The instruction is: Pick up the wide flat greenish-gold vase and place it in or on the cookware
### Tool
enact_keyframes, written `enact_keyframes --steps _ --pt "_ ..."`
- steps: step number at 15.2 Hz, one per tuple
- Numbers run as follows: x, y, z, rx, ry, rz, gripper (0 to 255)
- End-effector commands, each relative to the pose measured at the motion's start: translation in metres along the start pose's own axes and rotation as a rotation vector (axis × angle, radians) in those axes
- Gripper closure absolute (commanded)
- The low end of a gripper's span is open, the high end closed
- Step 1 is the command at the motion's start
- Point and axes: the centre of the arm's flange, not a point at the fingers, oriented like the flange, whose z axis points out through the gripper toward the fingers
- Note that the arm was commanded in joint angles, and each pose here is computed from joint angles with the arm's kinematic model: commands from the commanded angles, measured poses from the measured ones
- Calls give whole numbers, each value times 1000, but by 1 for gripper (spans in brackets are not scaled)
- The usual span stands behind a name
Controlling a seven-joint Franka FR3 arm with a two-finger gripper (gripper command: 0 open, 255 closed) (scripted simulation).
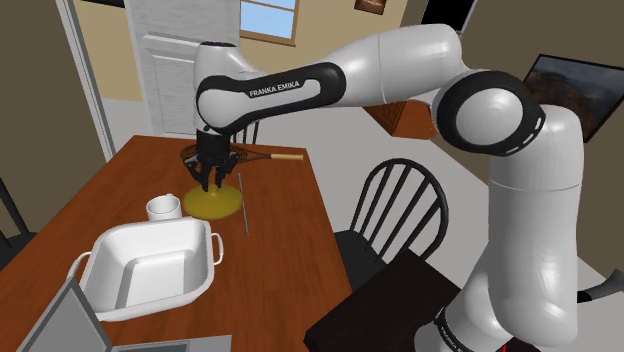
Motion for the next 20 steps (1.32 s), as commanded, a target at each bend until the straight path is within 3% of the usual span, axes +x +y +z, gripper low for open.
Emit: enact_keyframes --steps 1,11,20 --pt "3 -28 -4 0 1 2 255" --pt "3 -165 -12 0 1 2 255" --pt "1 -162 36 0 1 2 255"
